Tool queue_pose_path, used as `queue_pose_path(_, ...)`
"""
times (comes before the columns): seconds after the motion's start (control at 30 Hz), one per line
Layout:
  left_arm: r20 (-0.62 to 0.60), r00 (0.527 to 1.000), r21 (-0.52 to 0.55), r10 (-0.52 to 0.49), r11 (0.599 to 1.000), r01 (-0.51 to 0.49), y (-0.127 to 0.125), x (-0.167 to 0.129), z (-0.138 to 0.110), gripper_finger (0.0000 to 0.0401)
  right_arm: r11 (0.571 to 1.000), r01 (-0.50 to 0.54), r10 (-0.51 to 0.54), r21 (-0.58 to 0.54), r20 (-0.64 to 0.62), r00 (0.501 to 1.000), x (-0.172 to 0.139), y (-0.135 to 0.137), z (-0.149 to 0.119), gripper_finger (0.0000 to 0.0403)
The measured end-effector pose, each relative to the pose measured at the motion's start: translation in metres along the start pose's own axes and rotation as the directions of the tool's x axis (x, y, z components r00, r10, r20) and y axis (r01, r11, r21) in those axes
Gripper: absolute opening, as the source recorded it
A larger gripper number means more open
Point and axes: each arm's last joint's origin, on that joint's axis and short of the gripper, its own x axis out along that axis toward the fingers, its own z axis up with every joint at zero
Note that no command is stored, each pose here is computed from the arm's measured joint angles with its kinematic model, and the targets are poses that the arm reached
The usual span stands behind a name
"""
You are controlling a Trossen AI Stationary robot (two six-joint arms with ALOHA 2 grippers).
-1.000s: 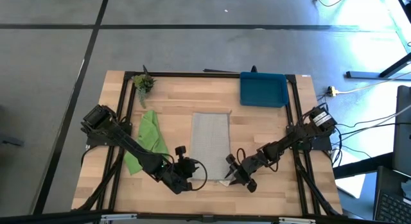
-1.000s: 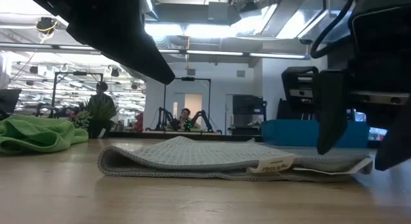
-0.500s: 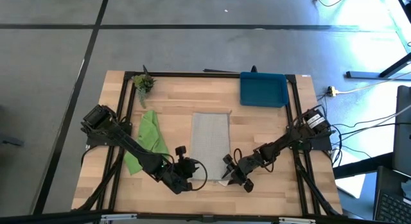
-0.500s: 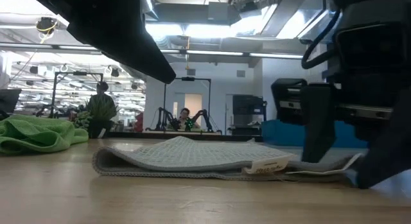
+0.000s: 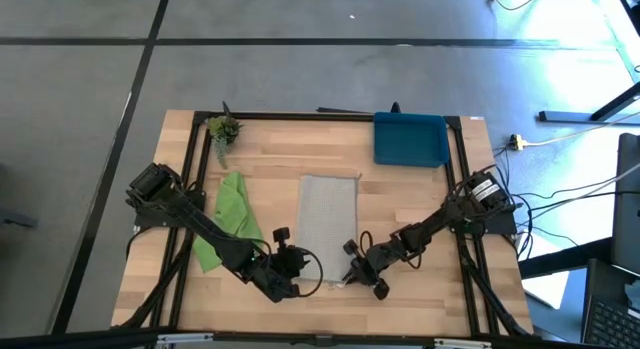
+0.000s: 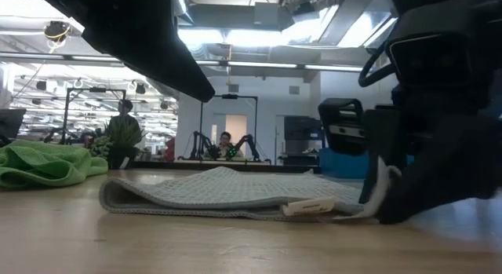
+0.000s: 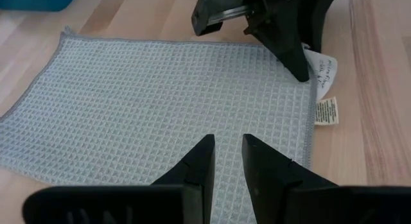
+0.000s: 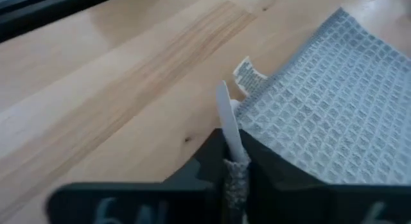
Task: Roll microfiber towels into tight, uniform cylinder then place into a basket
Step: Fold the gray microfiber cloth
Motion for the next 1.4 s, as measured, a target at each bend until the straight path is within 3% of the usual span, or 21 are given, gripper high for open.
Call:
queue_pose_path(0.1, 0.003, 1.000, -0.003, -0.001, 1.000, 0.001, 0.000, 0.000, 0.000, 0.0071, 0.999, 0.032, -0.032, 0.002, -0.007, 0.999, 0.000, -0.002, -0.001, 0.0010)
queue_pose_path(0.53, 0.008, 1.000, -0.010, -0.008, 1.000, 0.008, -0.001, 0.000, 0.001, 0.0071, 0.996, 0.070, -0.070, 0.057, -0.007, 0.998, -0.017, -0.008, 0.013, 0.0004)
queue_pose_path(0.73, 0.009, 1.000, -0.012, -0.013, 1.000, 0.013, -0.001, -0.001, 0.001, 0.0071, 0.985, 0.159, -0.159, 0.066, -0.005, 0.987, -0.029, -0.015, 0.024, 0.0003)
queue_pose_path(1.03, 0.013, 1.000, -0.016, -0.016, 1.000, 0.016, -0.002, -0.001, 0.001, 0.0071, 0.935, 0.336, -0.336, 0.117, -0.021, 0.942, -0.044, -0.045, 0.029, 0.0002)
queue_pose_path(1.4, 0.014, 1.000, -0.014, -0.020, 1.000, 0.020, -0.003, -0.002, 0.001, 0.0071, 0.868, 0.465, -0.453, 0.172, -0.107, 0.885, -0.053, -0.086, 0.012, 0.0002)
